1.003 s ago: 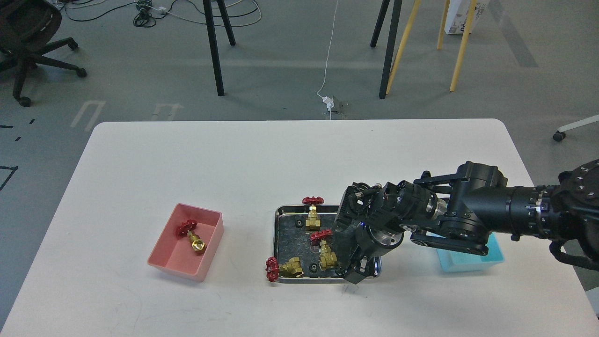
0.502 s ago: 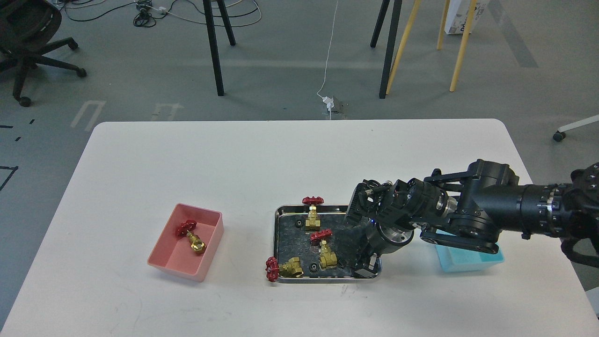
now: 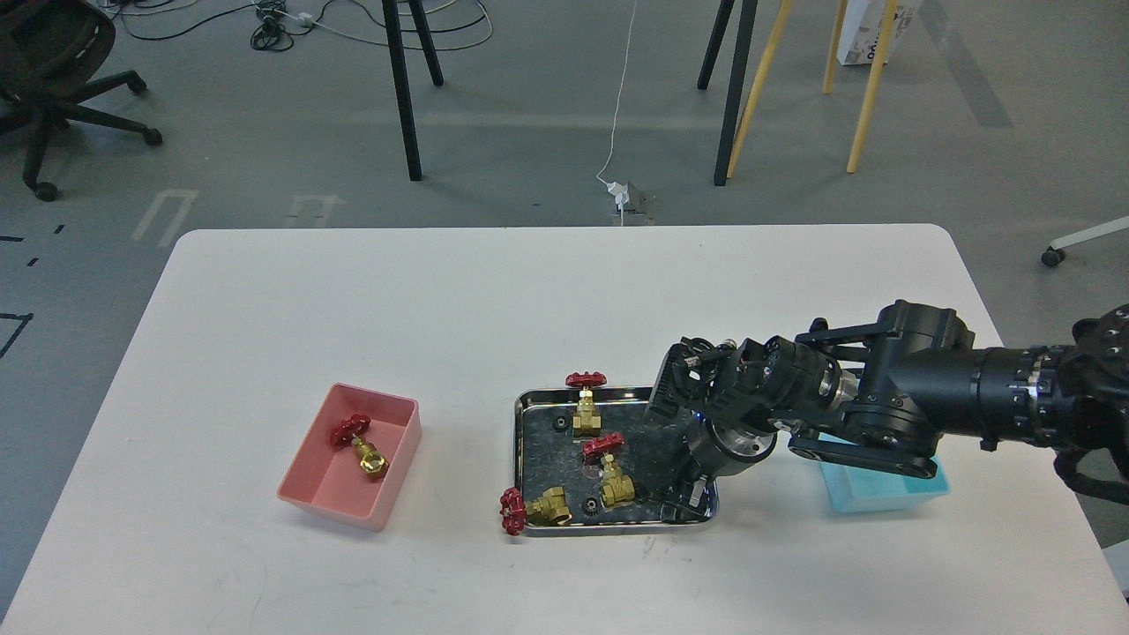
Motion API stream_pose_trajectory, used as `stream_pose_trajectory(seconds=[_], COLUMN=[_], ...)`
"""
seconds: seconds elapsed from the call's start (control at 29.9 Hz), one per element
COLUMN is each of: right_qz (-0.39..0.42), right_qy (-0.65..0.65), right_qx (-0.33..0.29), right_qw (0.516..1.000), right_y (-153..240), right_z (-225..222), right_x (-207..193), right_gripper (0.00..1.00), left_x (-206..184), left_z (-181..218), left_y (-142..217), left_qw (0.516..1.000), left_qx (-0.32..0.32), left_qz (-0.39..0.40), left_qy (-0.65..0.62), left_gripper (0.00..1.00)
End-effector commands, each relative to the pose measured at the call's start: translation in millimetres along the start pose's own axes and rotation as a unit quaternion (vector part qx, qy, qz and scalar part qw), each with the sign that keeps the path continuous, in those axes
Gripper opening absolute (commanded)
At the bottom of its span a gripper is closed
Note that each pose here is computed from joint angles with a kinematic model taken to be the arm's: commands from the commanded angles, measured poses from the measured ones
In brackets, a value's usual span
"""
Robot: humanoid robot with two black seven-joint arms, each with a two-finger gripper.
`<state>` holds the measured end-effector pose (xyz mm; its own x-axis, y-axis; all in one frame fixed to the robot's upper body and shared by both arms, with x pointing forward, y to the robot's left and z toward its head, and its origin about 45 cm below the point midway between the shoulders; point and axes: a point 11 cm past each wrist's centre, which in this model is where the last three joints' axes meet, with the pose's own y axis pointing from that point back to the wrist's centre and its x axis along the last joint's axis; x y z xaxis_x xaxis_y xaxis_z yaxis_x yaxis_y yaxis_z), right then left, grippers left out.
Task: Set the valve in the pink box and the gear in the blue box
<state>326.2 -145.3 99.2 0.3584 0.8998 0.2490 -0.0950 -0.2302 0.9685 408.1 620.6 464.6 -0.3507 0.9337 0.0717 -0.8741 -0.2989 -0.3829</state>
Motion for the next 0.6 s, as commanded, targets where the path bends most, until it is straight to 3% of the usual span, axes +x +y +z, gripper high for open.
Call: stream_pose_trajectory(seconds=[0.0, 0.37, 0.57], right_qz=[0.000, 0.014, 0.063], right_qy=[0.000, -0.002, -0.032], right_qx=[-0.005, -0.024, -0.037], right_qw=[1.000, 1.000, 0.997], right_y=[0.1, 4.8, 23.8], right_z=[1.2, 6.6, 22.4], right_x=[0.3, 10.4, 35.8], right_gripper=[0.35, 0.12, 0.11], left_x=[0.7, 1.3, 0.0], left_z=[0.4, 0.8, -0.1], left_y=[0.2, 0.3, 0.0], left_qw=[1.000, 1.000, 1.000], left_qx=[0.000, 0.000, 0.000], left_qz=[0.000, 0.000, 0.000], left_qy=[0.000, 0.000, 0.000], left_gripper=[1.00, 1.00, 1.00])
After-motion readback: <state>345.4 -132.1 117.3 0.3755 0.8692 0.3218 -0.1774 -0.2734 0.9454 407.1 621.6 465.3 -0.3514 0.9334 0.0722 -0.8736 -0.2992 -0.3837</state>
